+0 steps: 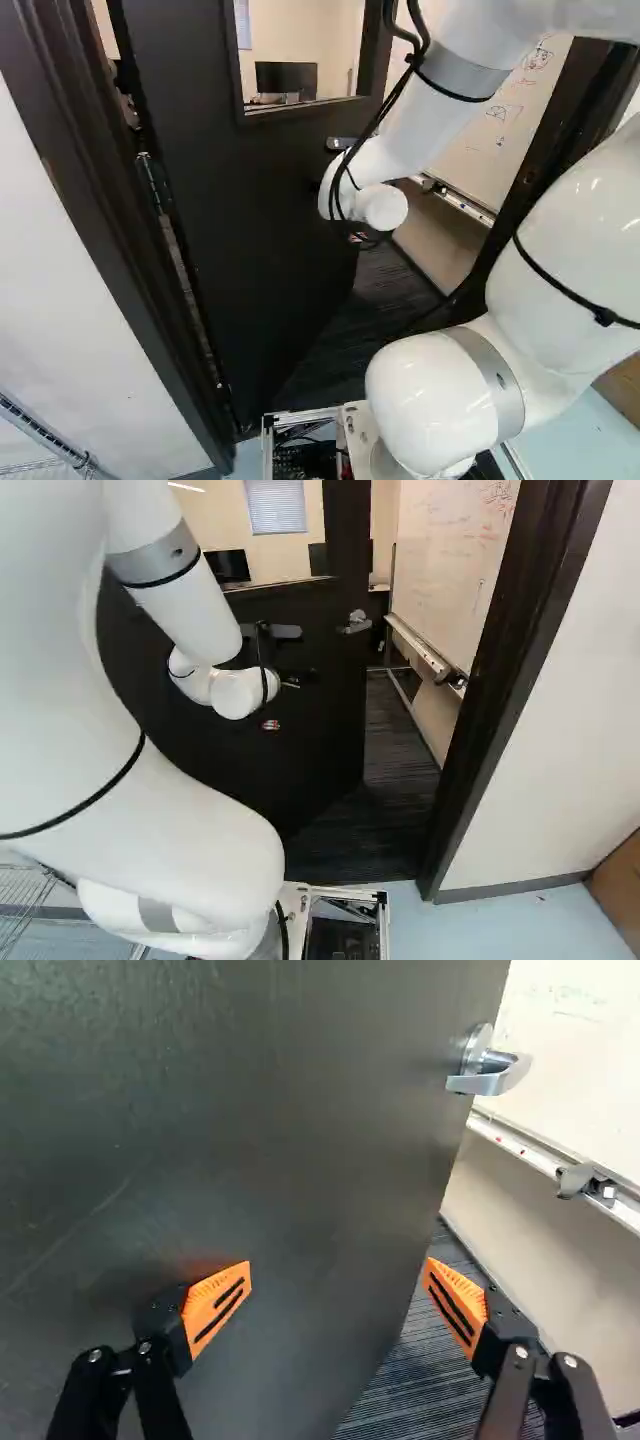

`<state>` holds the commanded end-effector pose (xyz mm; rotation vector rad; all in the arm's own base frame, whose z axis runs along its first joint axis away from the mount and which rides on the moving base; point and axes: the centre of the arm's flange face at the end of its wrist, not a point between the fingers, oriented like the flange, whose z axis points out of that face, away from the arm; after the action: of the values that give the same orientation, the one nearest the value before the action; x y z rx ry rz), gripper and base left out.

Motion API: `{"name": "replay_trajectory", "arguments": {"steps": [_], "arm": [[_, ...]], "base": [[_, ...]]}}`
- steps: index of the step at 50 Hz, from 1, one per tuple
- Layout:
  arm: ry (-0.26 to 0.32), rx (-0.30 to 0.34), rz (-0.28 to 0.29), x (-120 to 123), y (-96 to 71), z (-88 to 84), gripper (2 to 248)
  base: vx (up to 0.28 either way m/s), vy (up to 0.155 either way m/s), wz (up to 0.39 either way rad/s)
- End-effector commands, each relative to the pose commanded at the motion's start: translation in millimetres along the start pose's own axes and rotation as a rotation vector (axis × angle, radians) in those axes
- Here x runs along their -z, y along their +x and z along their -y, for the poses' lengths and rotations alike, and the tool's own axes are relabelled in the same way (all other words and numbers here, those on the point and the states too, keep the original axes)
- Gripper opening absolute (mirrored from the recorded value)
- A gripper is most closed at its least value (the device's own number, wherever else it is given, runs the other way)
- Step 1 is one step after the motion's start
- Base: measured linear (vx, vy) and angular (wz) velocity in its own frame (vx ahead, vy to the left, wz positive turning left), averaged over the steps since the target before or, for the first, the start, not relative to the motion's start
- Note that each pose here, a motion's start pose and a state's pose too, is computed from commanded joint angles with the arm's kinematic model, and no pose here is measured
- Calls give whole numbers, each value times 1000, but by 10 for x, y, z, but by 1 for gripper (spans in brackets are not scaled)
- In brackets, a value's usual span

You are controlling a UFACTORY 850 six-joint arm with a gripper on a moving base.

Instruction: Open the door and move inside

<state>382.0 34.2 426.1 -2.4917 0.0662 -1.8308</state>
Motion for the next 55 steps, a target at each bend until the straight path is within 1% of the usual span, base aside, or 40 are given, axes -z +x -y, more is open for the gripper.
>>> {"name": "replay_trajectory", "arguments": {"steps": [55], "arm": [[96, 31, 8, -380, 101, 481, 247]], "base": [[0, 0, 0]]}}
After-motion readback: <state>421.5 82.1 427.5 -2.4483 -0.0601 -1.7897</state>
